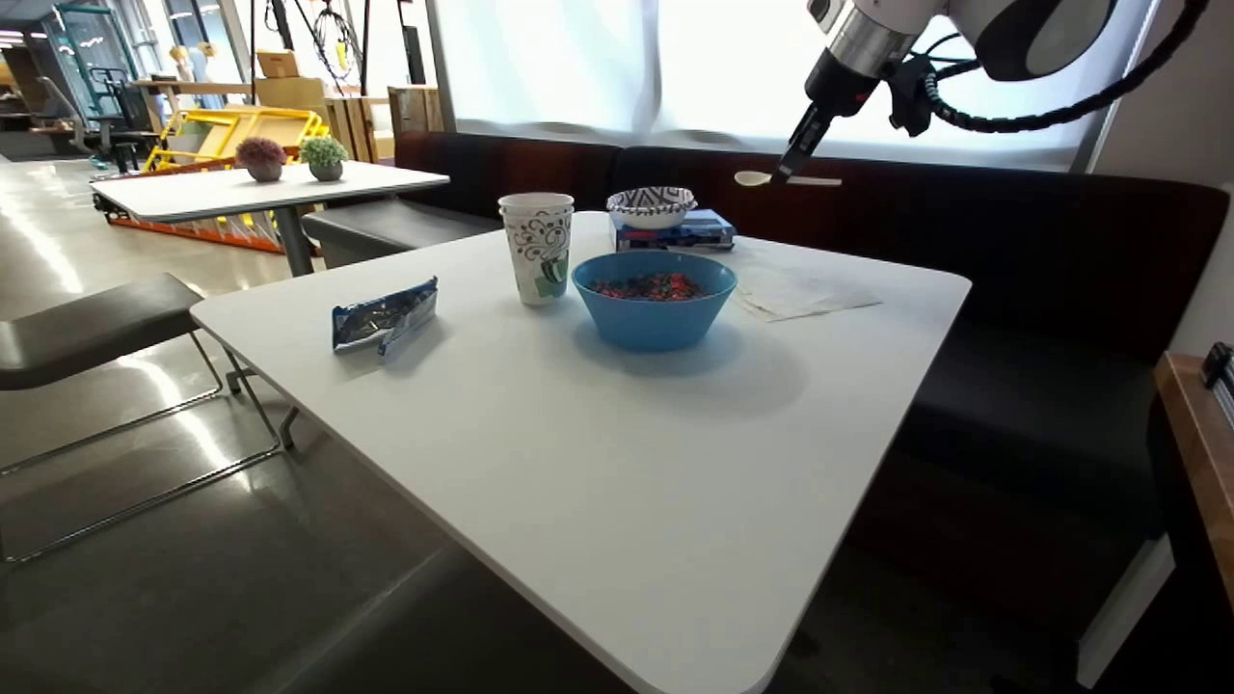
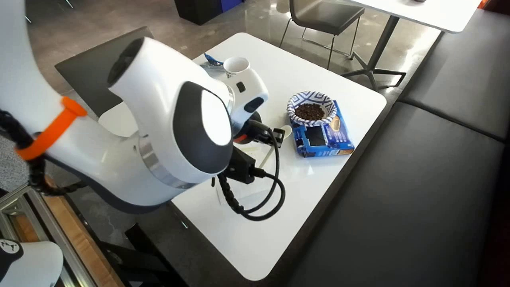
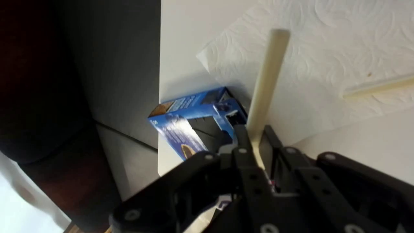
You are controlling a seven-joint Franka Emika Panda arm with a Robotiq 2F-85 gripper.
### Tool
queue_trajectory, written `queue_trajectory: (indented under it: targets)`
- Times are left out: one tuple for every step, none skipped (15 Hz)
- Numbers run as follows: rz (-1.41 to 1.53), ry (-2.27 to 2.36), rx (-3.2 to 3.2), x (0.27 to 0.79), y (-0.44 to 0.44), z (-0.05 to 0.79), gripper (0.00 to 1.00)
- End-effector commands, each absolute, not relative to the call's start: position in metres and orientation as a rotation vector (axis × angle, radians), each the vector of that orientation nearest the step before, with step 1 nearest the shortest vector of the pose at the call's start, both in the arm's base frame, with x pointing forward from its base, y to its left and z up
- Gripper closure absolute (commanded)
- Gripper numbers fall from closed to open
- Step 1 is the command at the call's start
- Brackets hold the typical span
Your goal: Use the white spoon to place some cereal from the blue bowl into the coffee cup then put the spoon back on the napkin.
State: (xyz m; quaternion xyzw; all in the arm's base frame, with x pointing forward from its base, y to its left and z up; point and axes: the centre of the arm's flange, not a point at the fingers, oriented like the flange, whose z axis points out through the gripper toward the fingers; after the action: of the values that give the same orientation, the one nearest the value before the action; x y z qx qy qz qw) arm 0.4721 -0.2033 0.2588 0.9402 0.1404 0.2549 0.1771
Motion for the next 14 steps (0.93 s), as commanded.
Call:
queue_trajectory:
  targets:
    - [0.621, 0.352, 2.731, 0.511, -0.237, 0.233, 0.96]
    - [0.600, 0.345, 2.746, 0.511, -0.240, 0.224, 0.96]
    - [0.583, 0.339, 2.767, 0.511, -0.243, 0.216, 0.96]
    - [0.565, 0.339, 2.798, 0.510, -0.244, 0.211, 0.96]
    - [0.569, 0.351, 2.817, 0.509, -0.245, 0.205, 0.96]
    - [0.571, 0.359, 2.838, 0.508, -0.247, 0.201, 0.96]
    - [0.561, 0.362, 2.856, 0.507, -0.248, 0.198, 0.96]
    - [0.560, 0.368, 2.872, 0.506, -0.250, 0.196, 0.96]
    - [0.564, 0.374, 2.885, 0.505, -0.251, 0.196, 0.96]
    - [0.567, 0.383, 2.906, 0.504, -0.252, 0.197, 0.96]
    - [0.575, 0.387, 2.920, 0.503, -0.252, 0.201, 0.96]
    - [0.578, 0.397, 2.938, 0.503, -0.253, 0.204, 0.96]
    - [0.583, 0.402, 2.952, 0.502, -0.253, 0.213, 0.61]
    - [0.594, 0.407, 2.965, 0.500, -0.255, 0.223, 0.59]
